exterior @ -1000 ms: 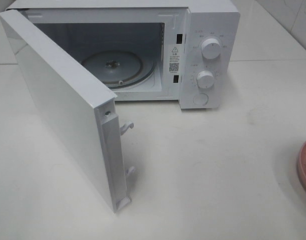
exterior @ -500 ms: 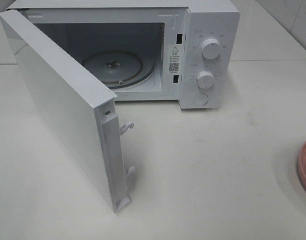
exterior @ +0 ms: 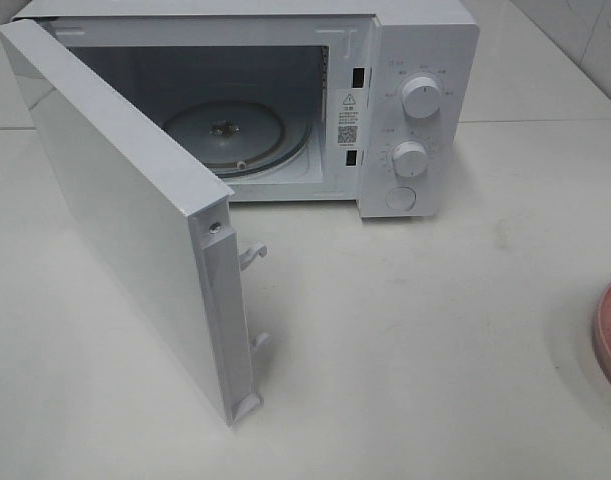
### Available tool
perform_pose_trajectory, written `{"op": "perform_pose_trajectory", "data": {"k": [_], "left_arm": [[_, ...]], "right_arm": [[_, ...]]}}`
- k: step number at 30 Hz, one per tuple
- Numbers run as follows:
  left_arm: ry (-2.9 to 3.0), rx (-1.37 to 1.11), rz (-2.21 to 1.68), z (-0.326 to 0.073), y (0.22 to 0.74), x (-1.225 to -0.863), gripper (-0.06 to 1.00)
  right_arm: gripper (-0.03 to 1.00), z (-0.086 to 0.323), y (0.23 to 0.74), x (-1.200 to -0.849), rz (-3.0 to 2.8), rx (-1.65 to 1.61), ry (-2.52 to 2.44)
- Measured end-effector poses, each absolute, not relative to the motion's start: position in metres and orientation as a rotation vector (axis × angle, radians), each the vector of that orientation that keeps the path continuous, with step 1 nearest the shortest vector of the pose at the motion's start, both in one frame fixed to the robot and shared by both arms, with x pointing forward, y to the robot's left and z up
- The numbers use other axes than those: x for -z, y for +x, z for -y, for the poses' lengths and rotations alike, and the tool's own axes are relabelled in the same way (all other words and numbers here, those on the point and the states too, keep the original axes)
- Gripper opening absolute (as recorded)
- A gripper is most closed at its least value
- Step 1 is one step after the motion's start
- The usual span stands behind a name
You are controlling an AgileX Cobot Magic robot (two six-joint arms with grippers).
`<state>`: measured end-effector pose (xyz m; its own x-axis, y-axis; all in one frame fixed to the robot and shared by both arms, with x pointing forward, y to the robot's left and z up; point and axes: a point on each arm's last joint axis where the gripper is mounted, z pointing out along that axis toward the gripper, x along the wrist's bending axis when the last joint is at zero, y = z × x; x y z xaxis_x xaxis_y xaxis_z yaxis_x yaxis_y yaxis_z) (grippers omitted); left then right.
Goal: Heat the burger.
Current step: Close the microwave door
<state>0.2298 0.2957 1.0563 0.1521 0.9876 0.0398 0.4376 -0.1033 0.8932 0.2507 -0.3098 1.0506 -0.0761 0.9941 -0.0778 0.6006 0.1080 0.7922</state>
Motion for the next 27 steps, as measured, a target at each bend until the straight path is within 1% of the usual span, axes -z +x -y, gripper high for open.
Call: {"op": "perform_pose_trajectory", "data": {"k": [11, 27], "left_arm": [[1.660, -0.903, -1.389, -0.296, 0.230, -1.056, 0.99], [1.660, -0.903, -1.389, -0.296, 0.230, -1.056, 0.99]], "right_arm": [[0.77, 0.311, 0.232, -1.048, -1.556, -0.872, 1.574], [0.77, 0.311, 0.232, -1.048, -1.547, -0.867, 1.582]]}}
